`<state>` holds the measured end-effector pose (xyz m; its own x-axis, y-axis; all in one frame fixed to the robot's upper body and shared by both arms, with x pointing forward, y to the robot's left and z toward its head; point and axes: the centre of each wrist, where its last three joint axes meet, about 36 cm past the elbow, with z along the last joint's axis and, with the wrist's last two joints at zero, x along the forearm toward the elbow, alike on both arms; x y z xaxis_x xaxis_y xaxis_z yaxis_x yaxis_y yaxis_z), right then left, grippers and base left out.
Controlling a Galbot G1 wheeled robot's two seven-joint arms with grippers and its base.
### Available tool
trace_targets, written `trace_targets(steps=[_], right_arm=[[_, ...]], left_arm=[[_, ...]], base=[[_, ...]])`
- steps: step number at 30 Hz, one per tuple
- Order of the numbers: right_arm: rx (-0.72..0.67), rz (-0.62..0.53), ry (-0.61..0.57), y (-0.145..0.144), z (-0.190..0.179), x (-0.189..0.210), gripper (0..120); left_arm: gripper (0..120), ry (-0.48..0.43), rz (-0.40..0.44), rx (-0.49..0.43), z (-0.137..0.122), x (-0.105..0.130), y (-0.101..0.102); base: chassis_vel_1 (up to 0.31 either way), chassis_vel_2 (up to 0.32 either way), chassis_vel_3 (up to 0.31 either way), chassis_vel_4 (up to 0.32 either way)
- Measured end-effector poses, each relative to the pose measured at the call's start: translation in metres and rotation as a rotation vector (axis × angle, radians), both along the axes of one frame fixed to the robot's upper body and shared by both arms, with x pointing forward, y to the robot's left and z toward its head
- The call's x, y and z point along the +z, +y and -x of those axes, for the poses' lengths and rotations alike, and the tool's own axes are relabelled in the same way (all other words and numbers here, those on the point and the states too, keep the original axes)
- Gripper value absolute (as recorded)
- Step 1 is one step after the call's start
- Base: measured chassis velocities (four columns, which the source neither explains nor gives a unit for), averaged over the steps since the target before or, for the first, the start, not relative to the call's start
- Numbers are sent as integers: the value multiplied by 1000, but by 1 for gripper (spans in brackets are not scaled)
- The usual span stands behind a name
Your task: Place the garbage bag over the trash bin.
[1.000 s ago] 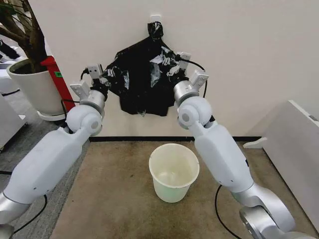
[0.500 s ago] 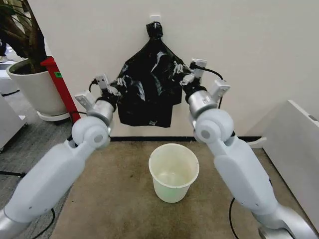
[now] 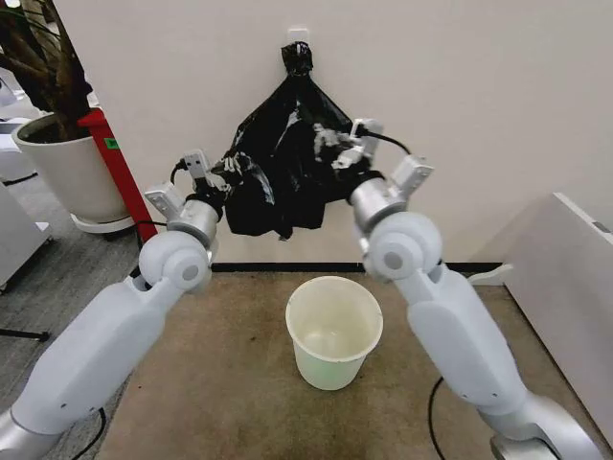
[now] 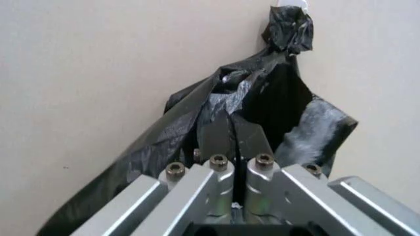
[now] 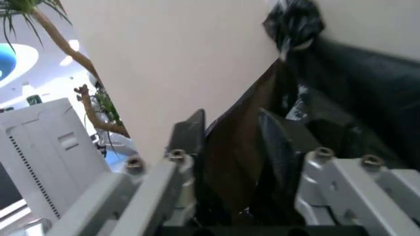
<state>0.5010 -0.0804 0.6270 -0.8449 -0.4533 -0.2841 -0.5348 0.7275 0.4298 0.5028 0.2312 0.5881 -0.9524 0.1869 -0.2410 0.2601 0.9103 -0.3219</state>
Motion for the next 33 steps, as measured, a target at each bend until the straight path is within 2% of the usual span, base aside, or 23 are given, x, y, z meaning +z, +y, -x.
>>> trace_targets(steps=[3,4,10,12,13,17,28,33], right_arm=[[0,-1,20,9,-15,-1,43],[0,-1,20,9,-15,-1,43],[0,-18,73,22,-31,-7,69],[0,-20,77,23,-32,-7,70],[0,-30,95,27,-34,-9,79],[1,-45,129,32,-38,-15,95],[-14,-33,140,35,-54,-22,100],[-37,-21,137,46,-80,-12,100]], left_arm=[[0,-3,0,4,-1,-1,1],[0,-3,0,4,-1,-1,1],[0,-11,-6,8,-2,-4,3],[0,-12,-6,8,-2,-4,3],[0,-14,-6,7,-2,-4,3],[0,-19,-5,9,-4,-2,4],[0,-18,-6,9,-4,-4,4],[0,-14,-5,5,-3,-7,1]], base=[[0,0,0,0],[0,0,0,0],[0,0,0,0],[0,0,0,0],[0,0,0,0],[0,0,0,0],[0,0,0,0],[0,0,0,0]])
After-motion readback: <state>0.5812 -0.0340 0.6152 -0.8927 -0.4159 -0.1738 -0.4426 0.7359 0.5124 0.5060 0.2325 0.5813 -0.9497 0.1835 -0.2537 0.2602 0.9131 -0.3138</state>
